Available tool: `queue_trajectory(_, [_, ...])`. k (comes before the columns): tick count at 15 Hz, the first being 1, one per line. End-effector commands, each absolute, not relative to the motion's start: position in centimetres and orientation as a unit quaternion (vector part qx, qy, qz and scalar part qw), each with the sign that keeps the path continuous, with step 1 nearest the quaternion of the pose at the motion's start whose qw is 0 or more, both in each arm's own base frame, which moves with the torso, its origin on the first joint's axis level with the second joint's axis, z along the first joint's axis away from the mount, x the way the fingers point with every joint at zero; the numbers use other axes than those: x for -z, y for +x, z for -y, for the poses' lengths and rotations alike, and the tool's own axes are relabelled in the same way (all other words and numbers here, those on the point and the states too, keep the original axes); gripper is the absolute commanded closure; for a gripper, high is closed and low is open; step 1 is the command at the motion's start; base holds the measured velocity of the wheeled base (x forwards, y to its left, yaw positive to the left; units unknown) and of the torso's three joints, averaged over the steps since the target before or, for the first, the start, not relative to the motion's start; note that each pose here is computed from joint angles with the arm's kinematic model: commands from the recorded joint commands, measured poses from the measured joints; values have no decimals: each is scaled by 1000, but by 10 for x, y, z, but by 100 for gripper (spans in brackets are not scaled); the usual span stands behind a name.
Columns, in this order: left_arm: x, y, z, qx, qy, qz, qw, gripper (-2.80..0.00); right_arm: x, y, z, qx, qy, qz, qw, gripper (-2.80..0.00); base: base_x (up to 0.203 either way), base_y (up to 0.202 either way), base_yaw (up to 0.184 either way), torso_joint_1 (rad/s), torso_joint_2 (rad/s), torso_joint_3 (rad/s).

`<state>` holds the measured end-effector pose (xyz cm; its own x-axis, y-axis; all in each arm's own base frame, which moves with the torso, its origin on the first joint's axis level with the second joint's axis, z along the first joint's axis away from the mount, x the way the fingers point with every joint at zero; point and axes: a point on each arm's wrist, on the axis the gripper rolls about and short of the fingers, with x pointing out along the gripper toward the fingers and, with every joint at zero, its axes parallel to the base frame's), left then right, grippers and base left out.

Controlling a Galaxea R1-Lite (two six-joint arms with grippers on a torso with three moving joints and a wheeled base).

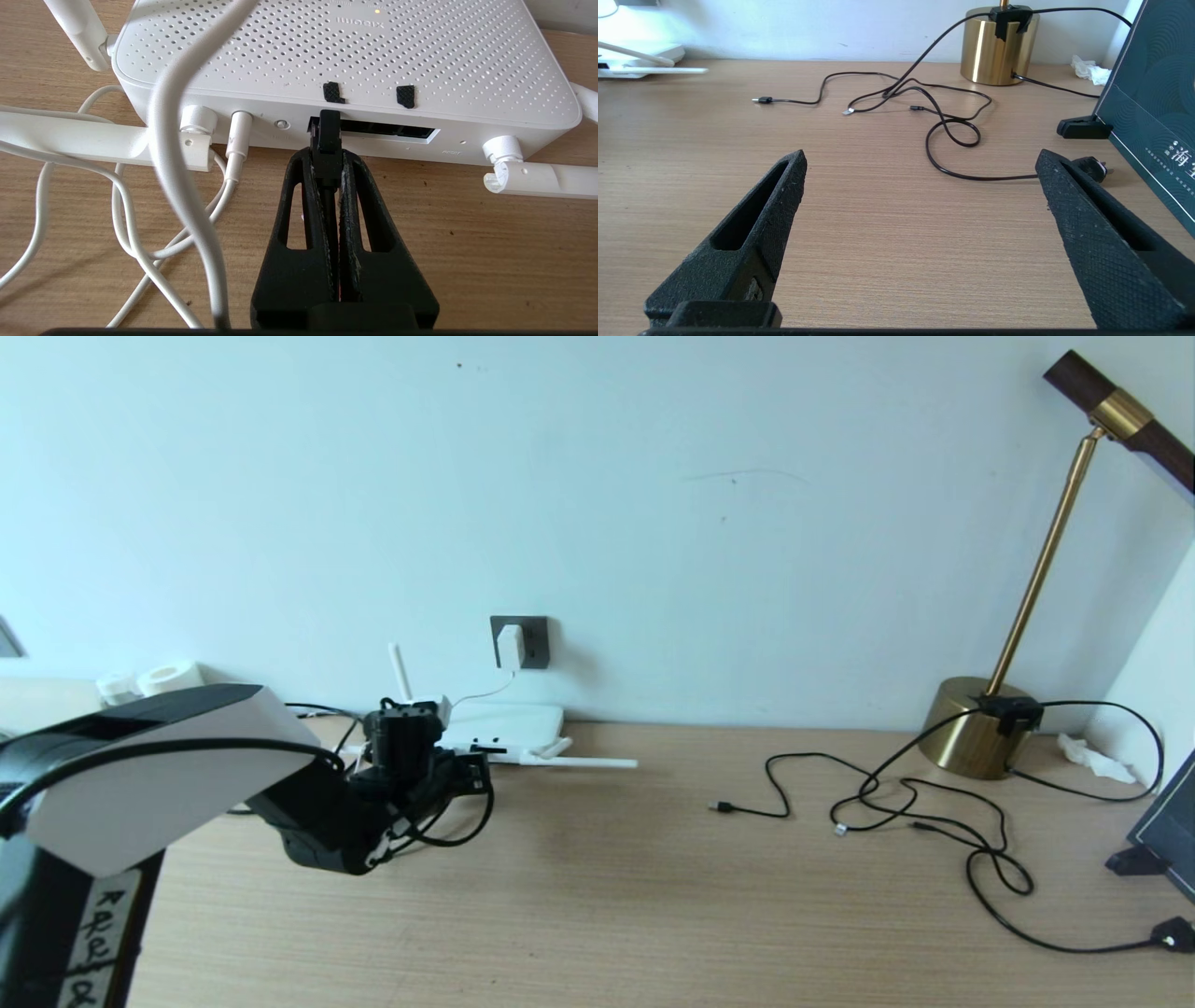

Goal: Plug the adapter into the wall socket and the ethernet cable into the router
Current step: Plug cable into router interface

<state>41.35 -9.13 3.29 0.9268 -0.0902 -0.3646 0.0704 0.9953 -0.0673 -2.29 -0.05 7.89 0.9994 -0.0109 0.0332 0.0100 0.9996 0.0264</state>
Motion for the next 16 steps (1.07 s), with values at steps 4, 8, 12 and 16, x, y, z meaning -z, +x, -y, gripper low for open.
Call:
queue_trajectory(4, [-49,397,89,51,-30,-185,981,0,-76,-22,1,5,13,12,1000,-280,0,0,0,0,0,0])
queue_trajectory(8, [-46,387,88,54,-29,-183,981,0,-76,-22,1,5,13,12,1000,-280,0,0,0,0,0,0])
queue_trajectory(12, [-48,383,89,56,-27,-181,981,0,-76,-22,1,5,13,12,1000,-280,0,0,0,0,0,0])
queue_trajectory(16, [-43,386,90,62,-27,-188,980,0,-76,-22,1,5,13,12,1000,-280,0,0,0,0,0,0])
